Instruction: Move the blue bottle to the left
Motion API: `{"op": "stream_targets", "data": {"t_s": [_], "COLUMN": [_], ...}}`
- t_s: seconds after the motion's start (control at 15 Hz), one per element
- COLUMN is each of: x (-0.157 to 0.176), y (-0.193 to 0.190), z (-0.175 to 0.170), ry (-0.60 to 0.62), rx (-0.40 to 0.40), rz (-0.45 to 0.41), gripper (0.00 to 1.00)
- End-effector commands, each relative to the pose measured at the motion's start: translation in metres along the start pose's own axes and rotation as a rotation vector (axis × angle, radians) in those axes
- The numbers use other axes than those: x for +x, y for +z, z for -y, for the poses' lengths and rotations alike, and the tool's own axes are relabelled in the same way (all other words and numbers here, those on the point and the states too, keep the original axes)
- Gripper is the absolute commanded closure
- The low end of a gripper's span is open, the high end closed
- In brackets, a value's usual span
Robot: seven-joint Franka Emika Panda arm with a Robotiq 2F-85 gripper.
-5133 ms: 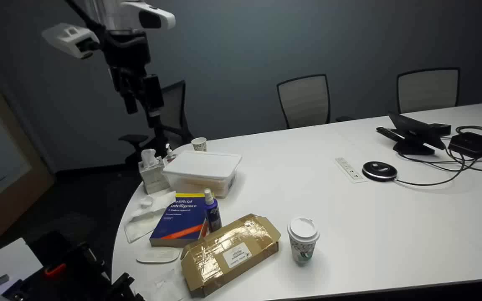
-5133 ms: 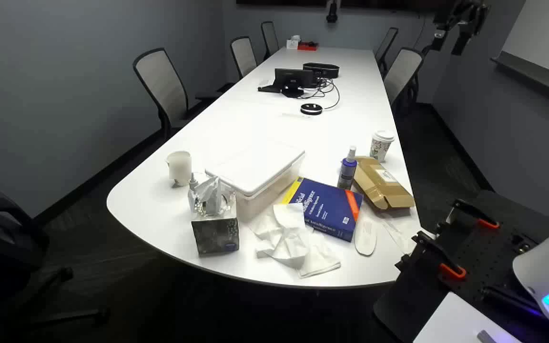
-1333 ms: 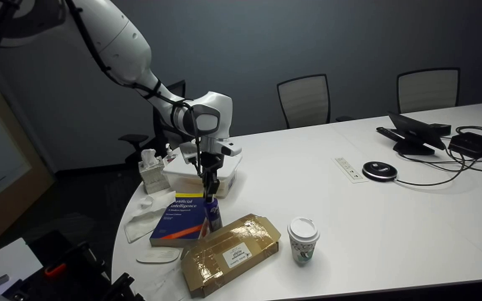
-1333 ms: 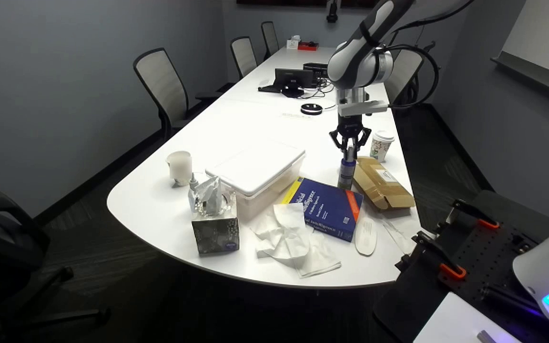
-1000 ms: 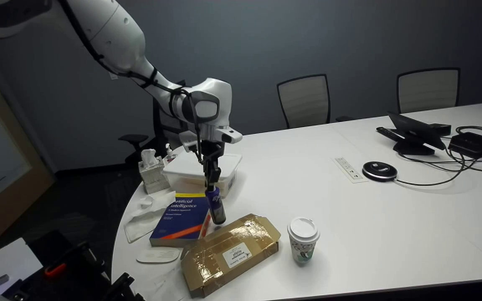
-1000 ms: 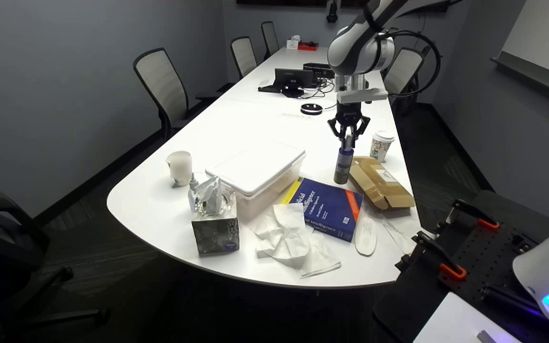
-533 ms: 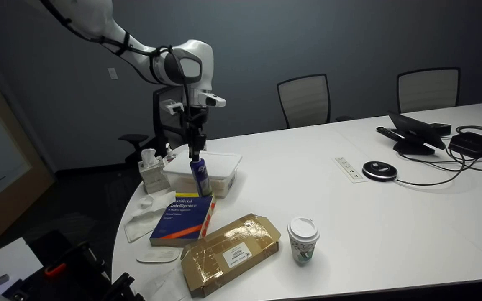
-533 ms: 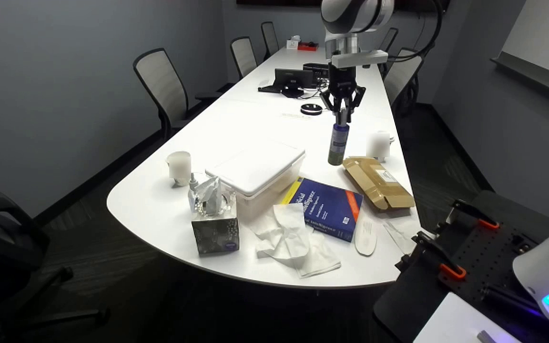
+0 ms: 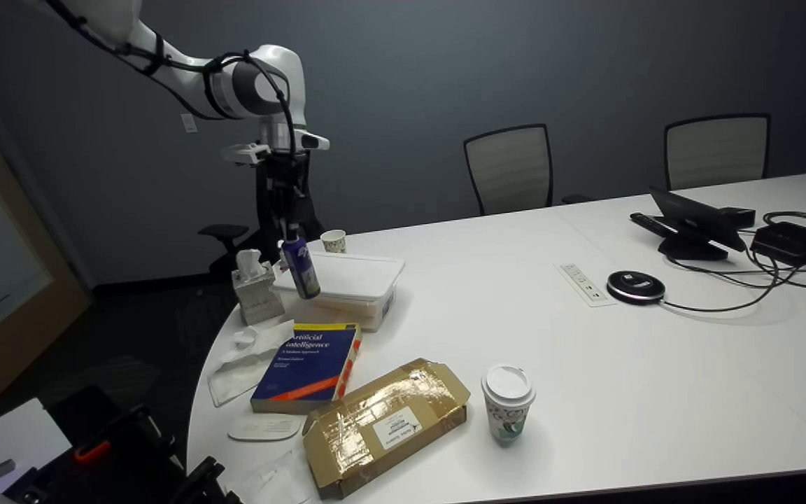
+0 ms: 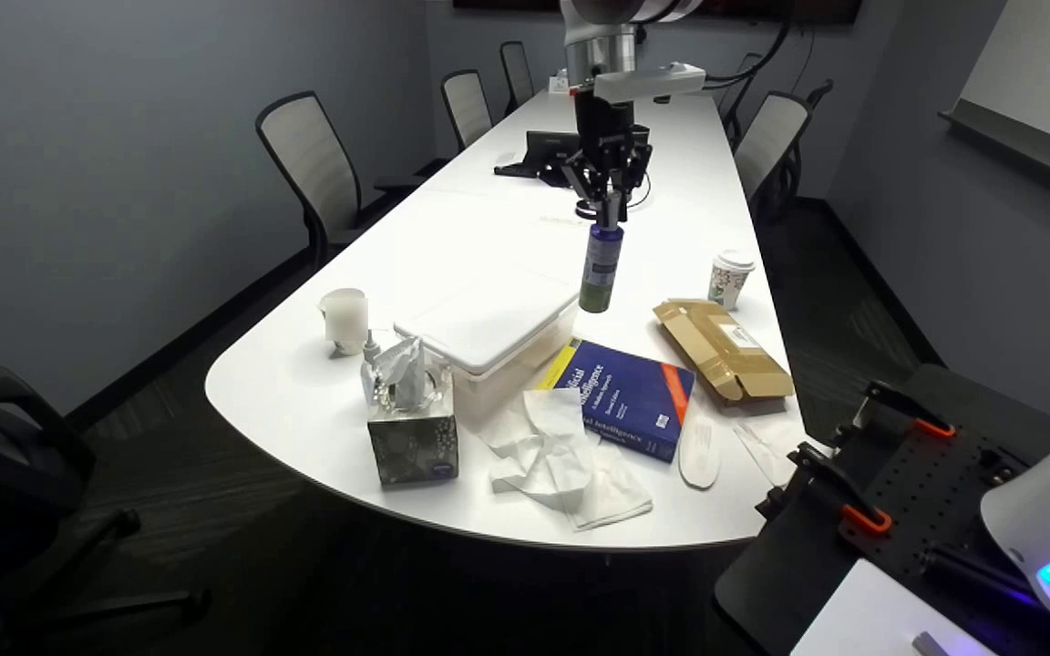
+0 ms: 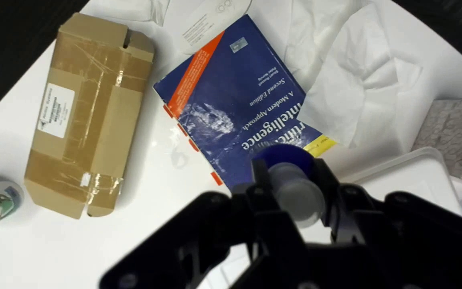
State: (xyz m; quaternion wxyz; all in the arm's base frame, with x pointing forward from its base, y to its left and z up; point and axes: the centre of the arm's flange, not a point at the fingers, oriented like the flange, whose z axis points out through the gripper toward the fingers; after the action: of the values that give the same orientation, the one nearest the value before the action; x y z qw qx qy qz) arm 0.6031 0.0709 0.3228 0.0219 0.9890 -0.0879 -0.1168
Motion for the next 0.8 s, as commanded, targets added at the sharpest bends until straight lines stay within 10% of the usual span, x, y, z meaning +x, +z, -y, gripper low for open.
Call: {"op": "stream_targets", "data": {"t_s": [0.0,0.53,0.6,0.73], "x": [-0.009,-0.024,-0.024,-0.023], "y": [-0.010,0.004,0.006,0.010], "z": [0.033,0.080,0.083,0.083], "ry": [-0.115,-0.259,-0.264,-0.263], "rx": [-0.008,-0.003,-0.004,-0.005], "rz": [-0.034,-0.006,-0.005,0.002], "gripper": [0.92,0.92,0.70,0.70]}}
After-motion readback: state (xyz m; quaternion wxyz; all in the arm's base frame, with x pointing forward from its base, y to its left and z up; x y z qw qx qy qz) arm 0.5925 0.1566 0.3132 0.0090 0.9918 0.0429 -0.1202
